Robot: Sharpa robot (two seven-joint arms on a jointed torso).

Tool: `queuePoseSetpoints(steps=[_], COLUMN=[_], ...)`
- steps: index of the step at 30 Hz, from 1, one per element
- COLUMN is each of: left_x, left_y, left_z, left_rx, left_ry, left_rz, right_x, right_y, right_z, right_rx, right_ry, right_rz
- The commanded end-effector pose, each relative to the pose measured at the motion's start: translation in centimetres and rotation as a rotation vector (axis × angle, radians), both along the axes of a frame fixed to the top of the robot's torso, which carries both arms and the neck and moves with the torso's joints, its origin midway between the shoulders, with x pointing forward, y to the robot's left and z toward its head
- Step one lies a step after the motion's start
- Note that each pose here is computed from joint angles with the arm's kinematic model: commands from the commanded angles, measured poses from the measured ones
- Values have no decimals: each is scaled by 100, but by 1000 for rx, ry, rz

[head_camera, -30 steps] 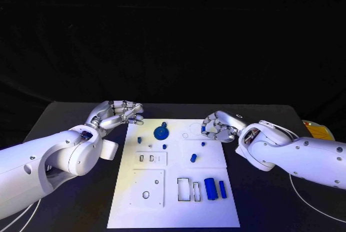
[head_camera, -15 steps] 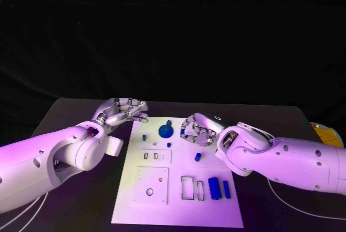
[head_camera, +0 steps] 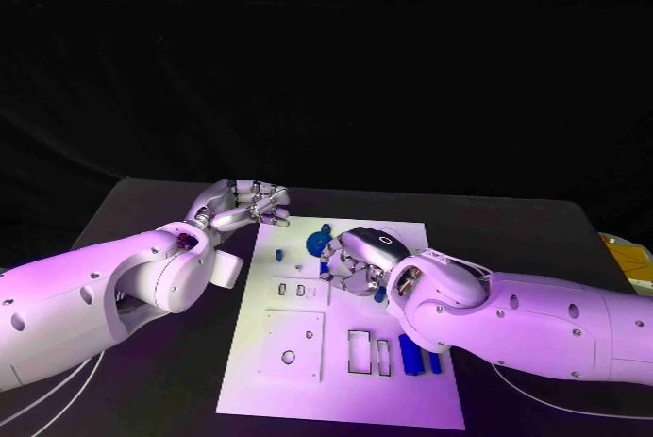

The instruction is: Assemble the parts on the task board

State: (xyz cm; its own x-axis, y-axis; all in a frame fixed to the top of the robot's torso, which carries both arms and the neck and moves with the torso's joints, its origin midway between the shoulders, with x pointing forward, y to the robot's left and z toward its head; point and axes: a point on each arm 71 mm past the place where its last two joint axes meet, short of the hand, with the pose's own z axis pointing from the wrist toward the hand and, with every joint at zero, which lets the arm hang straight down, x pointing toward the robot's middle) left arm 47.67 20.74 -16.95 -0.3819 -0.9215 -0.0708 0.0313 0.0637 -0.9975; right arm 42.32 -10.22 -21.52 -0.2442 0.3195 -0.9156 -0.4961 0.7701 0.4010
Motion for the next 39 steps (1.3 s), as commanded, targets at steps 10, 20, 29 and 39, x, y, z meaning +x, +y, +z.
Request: queuePoseSetpoints(steps=[10, 20, 29, 39], left_x=[-4, -2, -2, 1], left_y=[-26, -31, -28, -24], left_z=[11, 9, 8, 6], left_rx=[-13, -14, -13, -13], left_ry=[-2, -1, 1, 1], left_rz=[-17, -20, -21, -20], right_x=[-109, -135, -123, -116], right_y=[209, 298, 307, 305], right_z=[-148, -225, -259, -260], right_rx=[-81, -99, -116, -129], right_ry=[7, 14, 14, -2], right_rz=[46, 58, 55, 53])
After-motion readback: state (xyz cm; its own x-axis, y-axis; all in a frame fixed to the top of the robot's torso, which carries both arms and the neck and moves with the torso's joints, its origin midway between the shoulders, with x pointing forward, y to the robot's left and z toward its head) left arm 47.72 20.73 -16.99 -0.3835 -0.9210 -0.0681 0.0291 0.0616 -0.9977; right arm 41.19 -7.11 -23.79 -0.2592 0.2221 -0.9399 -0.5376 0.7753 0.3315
